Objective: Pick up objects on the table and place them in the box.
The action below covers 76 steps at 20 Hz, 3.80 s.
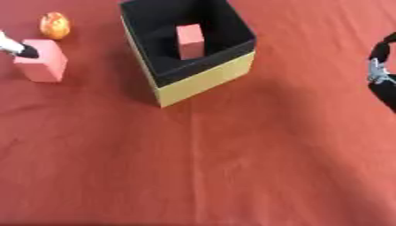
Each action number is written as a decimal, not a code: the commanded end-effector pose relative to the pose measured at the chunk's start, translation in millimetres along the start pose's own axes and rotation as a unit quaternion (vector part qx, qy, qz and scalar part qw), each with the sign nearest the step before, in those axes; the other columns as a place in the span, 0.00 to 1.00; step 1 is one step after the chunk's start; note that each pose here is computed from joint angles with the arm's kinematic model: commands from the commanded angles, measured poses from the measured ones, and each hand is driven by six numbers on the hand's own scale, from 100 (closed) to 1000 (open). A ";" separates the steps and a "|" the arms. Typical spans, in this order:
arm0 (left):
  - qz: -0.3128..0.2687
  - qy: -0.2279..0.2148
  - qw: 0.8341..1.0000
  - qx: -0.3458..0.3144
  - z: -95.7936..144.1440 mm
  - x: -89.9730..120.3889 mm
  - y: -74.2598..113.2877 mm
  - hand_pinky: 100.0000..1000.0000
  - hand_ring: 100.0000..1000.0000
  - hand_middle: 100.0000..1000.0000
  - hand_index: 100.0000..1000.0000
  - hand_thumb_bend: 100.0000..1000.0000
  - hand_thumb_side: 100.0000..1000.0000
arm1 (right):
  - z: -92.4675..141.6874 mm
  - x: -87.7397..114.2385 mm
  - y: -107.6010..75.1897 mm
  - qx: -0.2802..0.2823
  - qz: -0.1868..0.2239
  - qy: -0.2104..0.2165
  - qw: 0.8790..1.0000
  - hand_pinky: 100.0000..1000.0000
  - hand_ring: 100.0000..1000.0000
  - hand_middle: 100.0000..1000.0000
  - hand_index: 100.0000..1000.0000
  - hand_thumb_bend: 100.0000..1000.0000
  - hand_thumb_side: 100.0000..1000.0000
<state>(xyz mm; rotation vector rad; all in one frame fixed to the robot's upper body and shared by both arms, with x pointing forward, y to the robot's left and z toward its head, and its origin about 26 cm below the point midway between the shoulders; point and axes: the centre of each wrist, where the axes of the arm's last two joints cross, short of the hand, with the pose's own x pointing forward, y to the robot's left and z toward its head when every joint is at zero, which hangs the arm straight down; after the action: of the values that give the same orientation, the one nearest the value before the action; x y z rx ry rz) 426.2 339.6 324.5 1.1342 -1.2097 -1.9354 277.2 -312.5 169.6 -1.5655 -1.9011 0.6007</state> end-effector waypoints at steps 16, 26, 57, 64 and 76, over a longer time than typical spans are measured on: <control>-0.074 -0.040 0.986 -0.142 10.6 -21.8 -27.0 0.84 0.92 0.91 0.95 0.78 0.31 | -6.2 0.6 -7.2 -0.013 0.007 -0.011 1.000 0.00 0.06 0.21 0.46 0.00 0.00; -0.053 -0.023 0.990 -0.126 -2.9 -20.7 -36.7 0.76 0.86 0.87 0.89 0.72 0.26 | -5.6 1.6 -6.2 -0.015 0.004 -0.008 1.000 0.00 0.06 0.21 0.46 0.00 0.00; 0.017 -0.186 0.977 0.101 -40.0 62.8 104.3 0.38 0.55 0.56 0.68 0.17 0.06 | -6.3 1.4 -6.8 -0.011 0.006 -0.009 1.000 0.00 0.06 0.21 0.46 0.00 0.00; 0.022 -0.188 0.974 0.121 -75.2 101.1 126.3 0.39 0.55 0.56 0.69 0.19 0.06 | -8.8 3.9 -6.7 -0.012 -0.001 -0.014 1.000 0.00 0.06 0.21 0.46 0.00 0.00; 0.028 -0.131 0.983 0.123 -124.3 124.1 108.9 0.40 0.56 0.57 0.70 0.16 0.06 | -13.2 7.4 -7.0 -0.016 -0.012 -0.020 1.000 0.00 0.06 0.20 0.46 0.00 0.00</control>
<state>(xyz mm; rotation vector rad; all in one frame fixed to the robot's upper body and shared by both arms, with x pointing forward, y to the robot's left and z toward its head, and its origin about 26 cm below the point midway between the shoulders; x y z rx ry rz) 483.6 143.7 337.5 0.9246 -1.6133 -1.9938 281.8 -306.8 177.1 -1.5461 -1.9383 0.5987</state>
